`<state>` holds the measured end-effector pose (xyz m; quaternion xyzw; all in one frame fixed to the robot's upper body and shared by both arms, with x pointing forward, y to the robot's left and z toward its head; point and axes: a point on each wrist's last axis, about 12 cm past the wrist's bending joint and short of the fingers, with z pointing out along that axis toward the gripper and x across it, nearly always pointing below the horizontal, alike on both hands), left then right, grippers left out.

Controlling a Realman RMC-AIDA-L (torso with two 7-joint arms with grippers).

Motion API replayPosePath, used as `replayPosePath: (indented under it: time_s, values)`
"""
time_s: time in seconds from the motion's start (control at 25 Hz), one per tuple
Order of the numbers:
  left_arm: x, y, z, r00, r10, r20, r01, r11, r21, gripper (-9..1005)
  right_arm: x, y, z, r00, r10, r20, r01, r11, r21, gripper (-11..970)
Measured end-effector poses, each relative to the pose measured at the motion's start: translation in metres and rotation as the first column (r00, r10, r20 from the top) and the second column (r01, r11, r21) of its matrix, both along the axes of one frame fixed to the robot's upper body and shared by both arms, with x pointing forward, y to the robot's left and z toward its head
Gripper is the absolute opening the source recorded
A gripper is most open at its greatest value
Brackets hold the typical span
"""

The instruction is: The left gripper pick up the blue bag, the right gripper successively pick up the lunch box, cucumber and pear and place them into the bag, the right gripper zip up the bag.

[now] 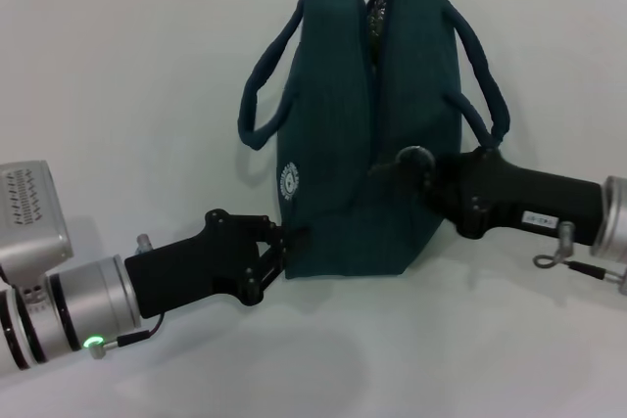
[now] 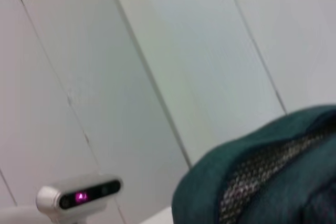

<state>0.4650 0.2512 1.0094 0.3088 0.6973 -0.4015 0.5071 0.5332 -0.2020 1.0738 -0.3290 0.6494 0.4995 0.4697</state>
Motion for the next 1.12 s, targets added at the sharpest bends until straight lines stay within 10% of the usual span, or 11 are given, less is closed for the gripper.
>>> replayPosePath:
  time_s: [1.12]
  values:
    - [0.0,0.0,-0.001,1.0,0.003,0.008,-0.003,1.0,0.011,56,0.011,0.009,0.029,0.979,0.051,0.197,-0.062,0.997,0.051,5]
